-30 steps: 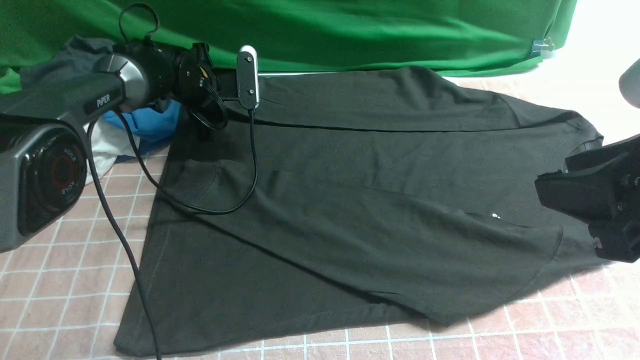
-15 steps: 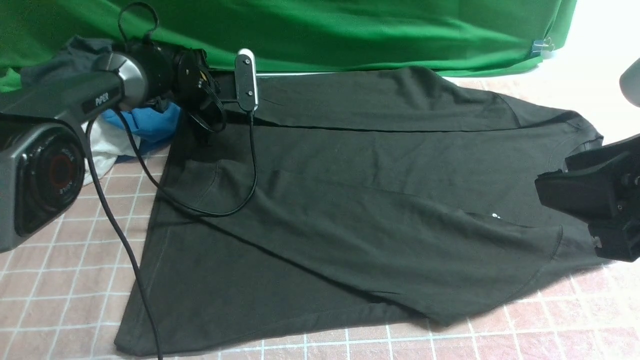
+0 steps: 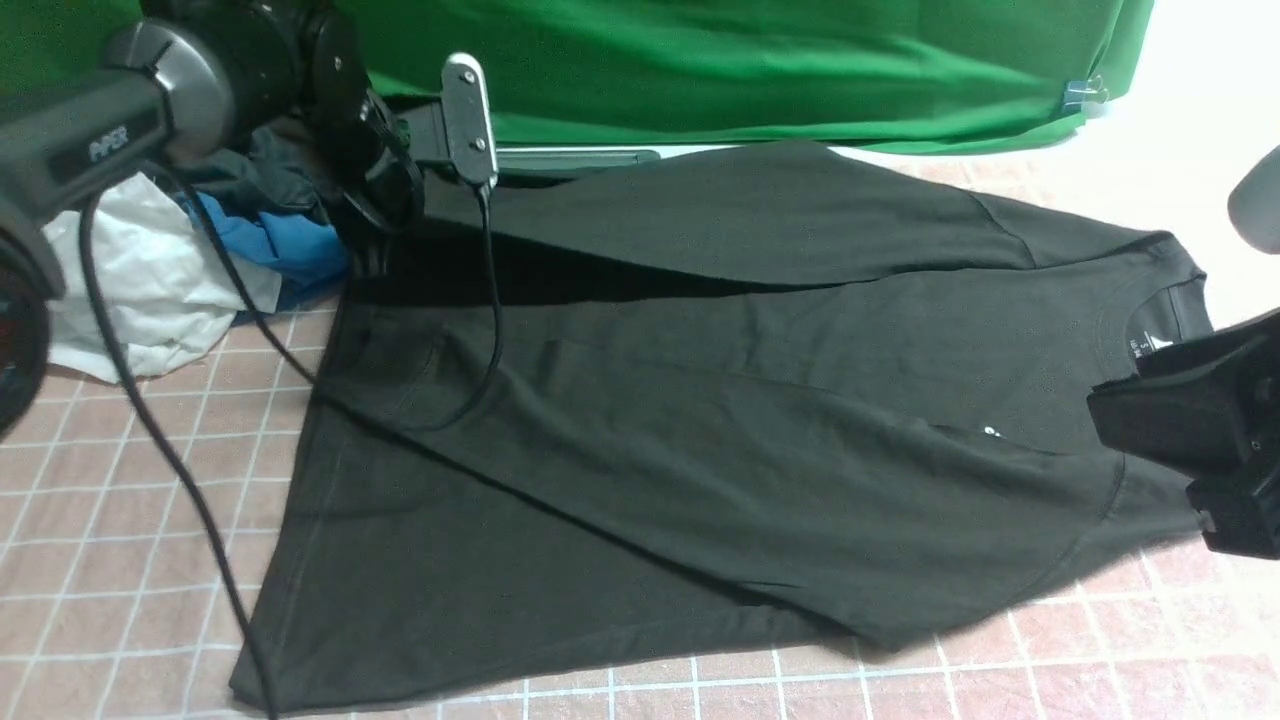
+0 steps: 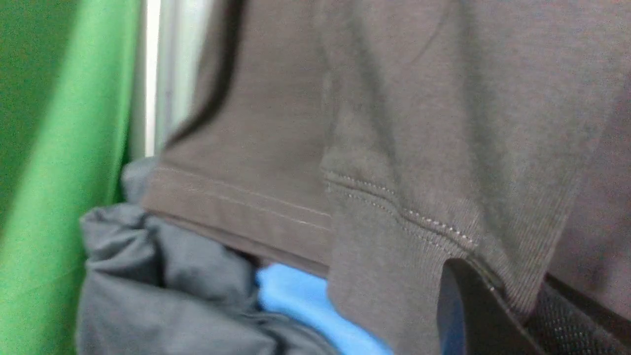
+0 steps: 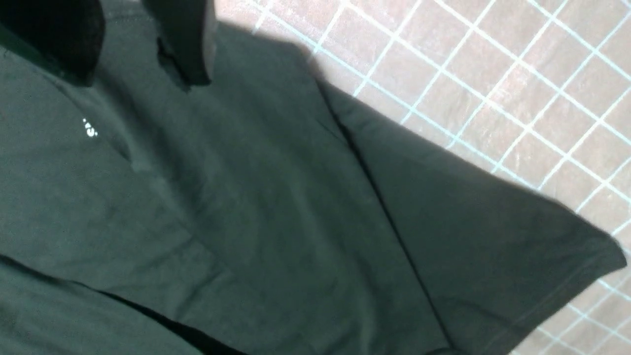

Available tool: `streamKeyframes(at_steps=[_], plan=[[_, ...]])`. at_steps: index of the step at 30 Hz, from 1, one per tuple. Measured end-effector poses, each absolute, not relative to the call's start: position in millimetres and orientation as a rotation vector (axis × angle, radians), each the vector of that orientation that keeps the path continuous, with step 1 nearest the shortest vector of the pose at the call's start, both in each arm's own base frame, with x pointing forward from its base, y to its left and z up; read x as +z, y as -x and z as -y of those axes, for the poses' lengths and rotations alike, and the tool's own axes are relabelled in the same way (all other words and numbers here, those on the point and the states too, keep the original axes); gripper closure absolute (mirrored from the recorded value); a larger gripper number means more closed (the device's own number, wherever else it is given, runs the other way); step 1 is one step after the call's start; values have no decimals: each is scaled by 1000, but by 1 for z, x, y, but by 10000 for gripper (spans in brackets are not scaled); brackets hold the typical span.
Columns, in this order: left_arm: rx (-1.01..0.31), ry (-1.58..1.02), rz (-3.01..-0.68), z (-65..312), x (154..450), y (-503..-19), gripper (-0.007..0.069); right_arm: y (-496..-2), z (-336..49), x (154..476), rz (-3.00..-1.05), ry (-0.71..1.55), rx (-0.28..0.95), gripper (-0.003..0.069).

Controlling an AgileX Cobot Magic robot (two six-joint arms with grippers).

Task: Fold a long-sleeved shirt over a pink coffee tablecloth.
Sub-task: 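Fold the left side of the dark shirt inward over its body with the left gripper, then grasp the near edge of the shirt at its hem and shoulder corners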

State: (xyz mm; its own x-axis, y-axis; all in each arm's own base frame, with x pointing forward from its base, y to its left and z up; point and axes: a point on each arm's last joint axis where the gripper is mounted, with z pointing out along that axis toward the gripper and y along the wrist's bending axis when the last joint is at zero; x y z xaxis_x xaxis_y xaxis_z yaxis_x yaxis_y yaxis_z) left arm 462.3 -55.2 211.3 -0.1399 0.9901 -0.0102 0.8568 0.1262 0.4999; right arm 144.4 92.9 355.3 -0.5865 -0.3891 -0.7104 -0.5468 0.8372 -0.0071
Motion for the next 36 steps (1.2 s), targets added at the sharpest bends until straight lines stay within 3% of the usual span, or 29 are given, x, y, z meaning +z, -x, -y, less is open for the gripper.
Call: streamKeyframes(at_steps=[13, 18, 23, 24, 29, 33, 36], plan=[[535, -1960, -2092, 67, 203, -392, 582, -143, -92, 353, -2289, 711, 256, 418], [560, -1891, -2192, 63, 196, -386, 562, -142, -91, 353, -2300, 722, 249, 418], [521, -1656, -2355, 61, 202, -382, 377, -142, -91, 352, -2300, 727, 247, 418], [496, -1595, -2416, 61, 204, -378, 291, -142, -91, 352, -2303, 728, 246, 418], [367, -1277, -2620, 61, 226, -360, 32, -141, -90, 351, -2320, 737, 240, 418], [266, -1048, -2706, 64, 247, -341, 32, -139, -90, 350, -2338, 751, 231, 418], [160, -902, -2736, 71, 264, -301, 161, -137, -88, 348, -2367, 775, 217, 418]])
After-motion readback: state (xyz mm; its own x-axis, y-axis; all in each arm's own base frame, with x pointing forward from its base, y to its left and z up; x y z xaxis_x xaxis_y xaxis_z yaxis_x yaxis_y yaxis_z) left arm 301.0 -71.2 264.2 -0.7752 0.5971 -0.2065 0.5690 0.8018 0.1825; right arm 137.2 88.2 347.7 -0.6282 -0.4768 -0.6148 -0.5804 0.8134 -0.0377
